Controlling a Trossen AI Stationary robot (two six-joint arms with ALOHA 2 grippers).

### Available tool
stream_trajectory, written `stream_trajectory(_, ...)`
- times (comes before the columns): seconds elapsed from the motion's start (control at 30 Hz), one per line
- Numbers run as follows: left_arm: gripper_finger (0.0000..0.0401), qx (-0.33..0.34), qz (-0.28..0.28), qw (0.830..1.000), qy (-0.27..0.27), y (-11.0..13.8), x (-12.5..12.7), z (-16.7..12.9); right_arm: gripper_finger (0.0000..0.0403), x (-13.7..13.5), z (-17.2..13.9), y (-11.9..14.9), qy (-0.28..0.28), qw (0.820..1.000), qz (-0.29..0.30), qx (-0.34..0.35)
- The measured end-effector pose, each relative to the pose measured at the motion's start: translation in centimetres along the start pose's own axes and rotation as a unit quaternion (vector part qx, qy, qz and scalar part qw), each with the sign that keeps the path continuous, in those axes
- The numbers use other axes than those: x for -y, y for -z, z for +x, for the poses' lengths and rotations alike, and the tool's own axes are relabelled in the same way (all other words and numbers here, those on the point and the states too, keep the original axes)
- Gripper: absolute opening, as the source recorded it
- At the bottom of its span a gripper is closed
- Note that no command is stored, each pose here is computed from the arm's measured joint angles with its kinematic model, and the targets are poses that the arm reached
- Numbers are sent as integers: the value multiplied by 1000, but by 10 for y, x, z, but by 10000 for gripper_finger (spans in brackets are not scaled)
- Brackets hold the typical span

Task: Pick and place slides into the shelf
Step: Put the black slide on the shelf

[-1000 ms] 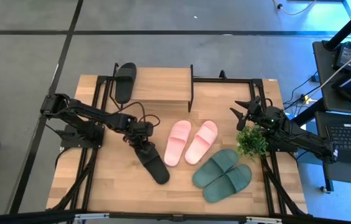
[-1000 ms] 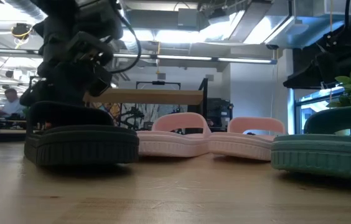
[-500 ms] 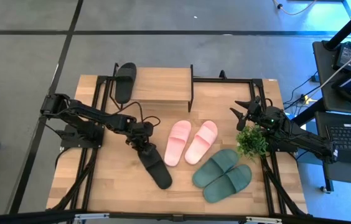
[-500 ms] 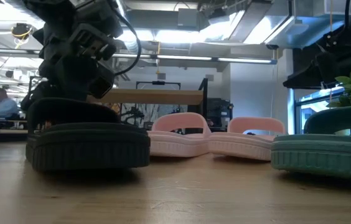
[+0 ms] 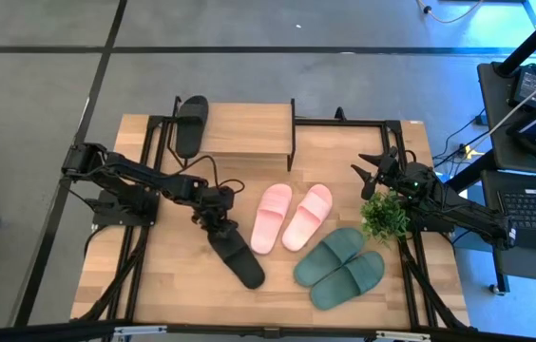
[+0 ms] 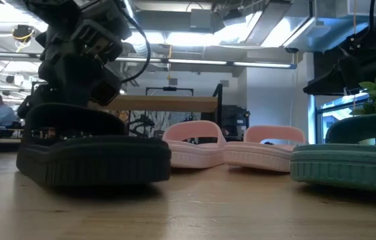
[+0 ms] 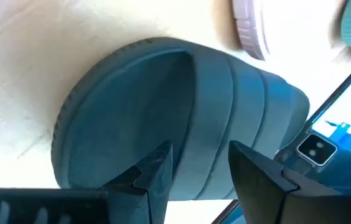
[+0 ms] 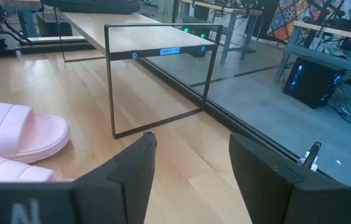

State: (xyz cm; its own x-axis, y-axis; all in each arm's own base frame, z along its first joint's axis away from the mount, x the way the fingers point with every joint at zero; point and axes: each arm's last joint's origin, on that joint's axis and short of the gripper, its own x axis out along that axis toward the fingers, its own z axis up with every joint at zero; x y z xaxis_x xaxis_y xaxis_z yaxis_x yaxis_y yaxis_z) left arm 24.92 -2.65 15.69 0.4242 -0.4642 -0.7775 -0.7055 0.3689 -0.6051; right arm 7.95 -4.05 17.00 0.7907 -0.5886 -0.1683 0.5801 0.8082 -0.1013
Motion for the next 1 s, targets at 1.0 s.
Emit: stream_trajectory(1.0, 8, -42, 62, 995, 58, 13, 15, 6, 206, 0, 0, 0, 0, 1000, 0, 0)
